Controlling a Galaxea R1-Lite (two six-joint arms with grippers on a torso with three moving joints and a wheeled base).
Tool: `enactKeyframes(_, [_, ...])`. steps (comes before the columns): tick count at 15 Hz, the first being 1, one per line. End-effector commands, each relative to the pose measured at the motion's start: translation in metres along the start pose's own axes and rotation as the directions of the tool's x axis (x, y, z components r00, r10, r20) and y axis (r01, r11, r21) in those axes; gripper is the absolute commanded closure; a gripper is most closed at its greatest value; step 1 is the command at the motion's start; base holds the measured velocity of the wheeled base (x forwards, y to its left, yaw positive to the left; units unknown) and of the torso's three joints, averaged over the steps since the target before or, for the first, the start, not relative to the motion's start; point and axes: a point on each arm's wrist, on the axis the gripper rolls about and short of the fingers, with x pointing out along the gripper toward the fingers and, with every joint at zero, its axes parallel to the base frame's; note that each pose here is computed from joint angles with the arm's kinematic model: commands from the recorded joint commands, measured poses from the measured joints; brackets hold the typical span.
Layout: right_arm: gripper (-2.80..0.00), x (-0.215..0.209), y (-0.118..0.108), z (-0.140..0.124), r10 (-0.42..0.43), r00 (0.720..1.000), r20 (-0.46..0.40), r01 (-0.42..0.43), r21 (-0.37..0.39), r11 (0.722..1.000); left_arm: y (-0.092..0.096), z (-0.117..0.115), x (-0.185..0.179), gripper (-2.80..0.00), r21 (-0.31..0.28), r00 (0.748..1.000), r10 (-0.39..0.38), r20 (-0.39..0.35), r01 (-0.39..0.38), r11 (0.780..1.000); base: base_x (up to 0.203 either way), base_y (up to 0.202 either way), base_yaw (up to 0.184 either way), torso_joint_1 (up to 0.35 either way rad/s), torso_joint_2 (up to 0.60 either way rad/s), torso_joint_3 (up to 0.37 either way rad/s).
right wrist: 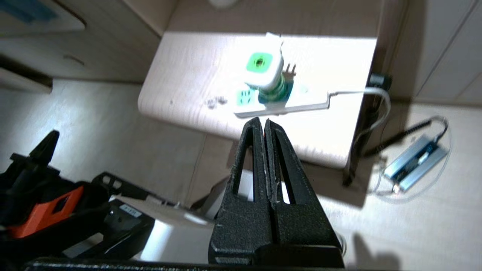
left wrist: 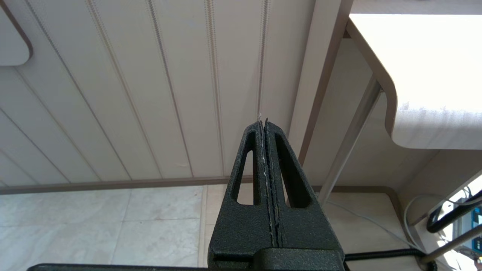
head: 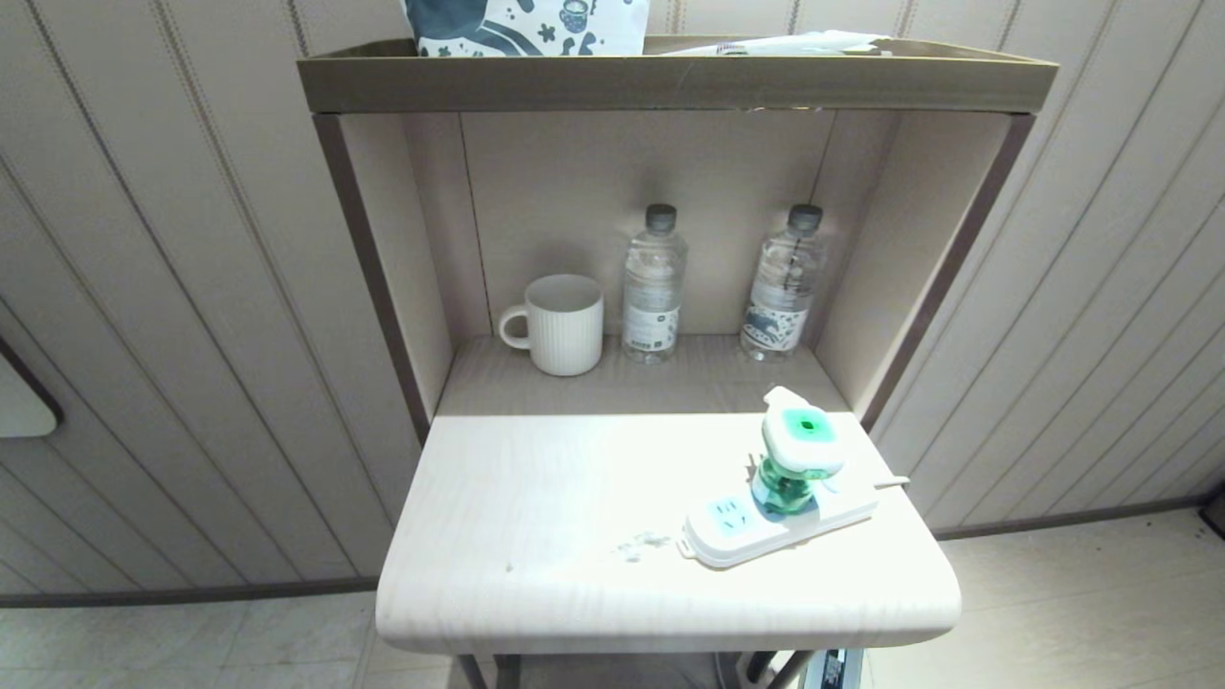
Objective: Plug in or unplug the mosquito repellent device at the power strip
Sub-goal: Pick up the mosquito repellent liquid
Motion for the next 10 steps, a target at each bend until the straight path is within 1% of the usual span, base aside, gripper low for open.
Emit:
enactKeyframes(1, [0.00, 0.025, 0.003, 0.009, 0.016, 0.997, -0.080, -0.014, 0.019, 1.000, 0.000, 0.000, 0.000, 0.00, 0.002, 1.000, 0.000, 0.001, 0.000, 1.000, 0.000, 0.000, 0.000, 0.000, 0.00, 0.000])
enactKeyframes(2, [0.00, 0.031, 0.008, 0.010, 0.018, 0.996, -0.083, -0.017, 0.017, 1.000, 0.000, 0.000, 0.000, 0.00, 0.002, 1.000, 0.000, 0.001, 0.000, 1.000, 0.000, 0.000, 0.000, 0.000, 0.00, 0.000])
enactKeyframes(3, [0.00, 0.040, 0.014, 0.010, -0.002, 0.997, -0.081, 0.003, 0.004, 1.000, 0.000, 0.000, 0.000, 0.00, 0.002, 1.000, -0.001, 0.000, 0.001, 1.000, 0.000, 0.000, 0.000, 0.000, 0.00, 0.000])
enactKeyframes(4, [0.00, 0.051, 0.023, 0.008, -0.046, 0.996, -0.070, 0.045, -0.024, 0.999, 0.000, 0.000, 0.000, 0.00, 0.000, 1.000, 0.000, 0.001, 0.000, 1.000, 0.000, 0.000, 0.000, 0.000, 0.00, 0.000])
enactKeyframes(5, [0.00, 0.063, 0.031, 0.006, -0.153, 0.988, -0.018, 0.151, -0.054, 0.987, 0.000, 0.000, 0.000, 0.00, -0.002, 1.000, 0.001, 0.000, -0.001, 1.000, 0.000, 0.000, 0.000, 0.000, 0.00, 0.000])
enactKeyframes(6, [0.00, 0.076, 0.039, 0.004, -0.253, 0.966, 0.057, 0.256, -0.062, 0.965, 0.000, 0.000, 0.000, 0.00, -0.004, 1.000, 0.001, 0.002, -0.001, 1.000, 0.000, 0.000, 0.000, 0.000, 0.00, 0.000])
enactKeyframes(7, [0.00, 0.090, 0.044, 0.002, -0.305, 0.943, 0.130, 0.312, -0.043, 0.949, 0.000, 0.000, 0.000, 0.00, -0.003, 1.000, 0.001, 0.000, -0.001, 1.000, 0.000, 0.000, 0.000, 0.000, 0.00, 0.000])
enactKeyframes(9, [0.00, 0.107, 0.044, -0.008, -0.341, 0.922, 0.184, 0.354, -0.042, 0.934, 0.000, 0.000, 0.000, 0.00, -0.004, 1.000, 0.001, 0.000, -0.001, 1.000, 0.000, 0.000, 0.000, 0.000, 0.00, 0.000])
enactKeyframes(10, [0.00, 0.118, 0.043, -0.017, -0.367, 0.905, 0.216, 0.386, -0.052, 0.921, 0.000, 0.000, 0.000, 0.00, -0.003, 1.000, 0.001, 0.000, -0.001, 1.000, 0.000, 0.000, 0.000, 0.000, 0.00, 0.000])
